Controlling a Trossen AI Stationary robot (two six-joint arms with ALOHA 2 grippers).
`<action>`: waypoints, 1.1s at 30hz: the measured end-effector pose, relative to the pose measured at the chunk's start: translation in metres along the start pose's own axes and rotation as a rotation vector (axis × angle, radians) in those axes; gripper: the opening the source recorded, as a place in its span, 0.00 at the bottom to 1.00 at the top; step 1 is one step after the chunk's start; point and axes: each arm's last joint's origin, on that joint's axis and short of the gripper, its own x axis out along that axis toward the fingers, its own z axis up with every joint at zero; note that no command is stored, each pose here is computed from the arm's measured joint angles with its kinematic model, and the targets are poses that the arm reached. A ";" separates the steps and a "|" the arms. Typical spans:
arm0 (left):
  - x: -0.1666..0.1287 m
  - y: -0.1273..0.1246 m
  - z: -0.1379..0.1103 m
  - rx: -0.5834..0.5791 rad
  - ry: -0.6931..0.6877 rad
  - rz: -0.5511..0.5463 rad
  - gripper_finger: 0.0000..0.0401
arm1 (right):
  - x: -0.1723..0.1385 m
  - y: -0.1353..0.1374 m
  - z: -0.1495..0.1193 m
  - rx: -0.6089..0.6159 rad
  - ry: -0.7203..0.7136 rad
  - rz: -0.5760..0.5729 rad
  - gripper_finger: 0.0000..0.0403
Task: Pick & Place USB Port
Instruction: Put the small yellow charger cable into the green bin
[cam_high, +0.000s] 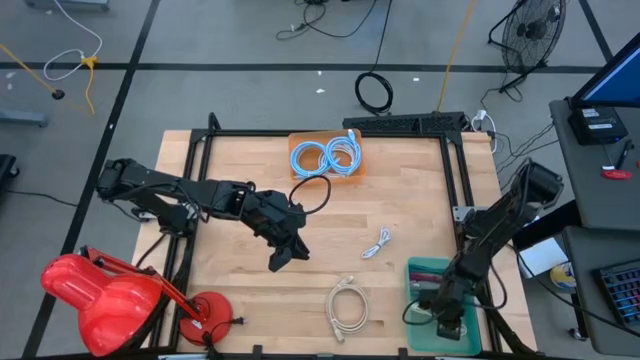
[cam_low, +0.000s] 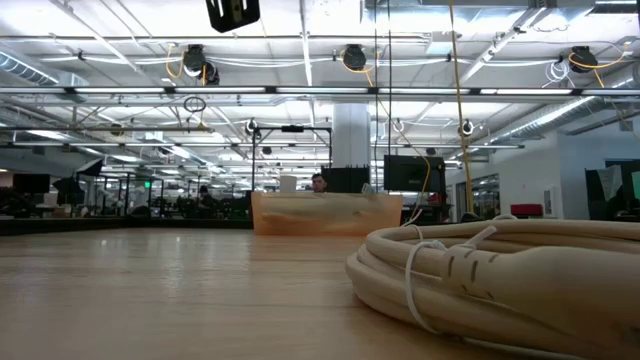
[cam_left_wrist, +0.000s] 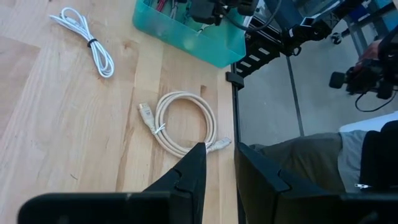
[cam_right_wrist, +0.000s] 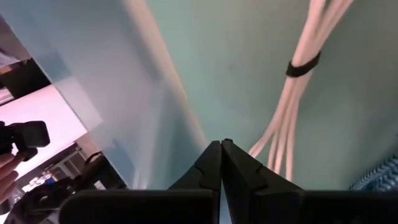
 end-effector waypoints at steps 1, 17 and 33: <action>0.000 0.000 0.000 0.000 0.000 0.000 0.21 | 0.001 0.000 0.001 0.000 0.000 -0.001 0.00; 0.000 0.001 -0.002 -0.014 0.020 0.011 0.21 | 0.010 -0.015 0.007 0.058 -0.063 -0.137 0.00; 0.000 0.001 -0.002 -0.002 0.020 0.011 0.21 | 0.005 -0.020 0.004 0.080 -0.061 -0.272 0.00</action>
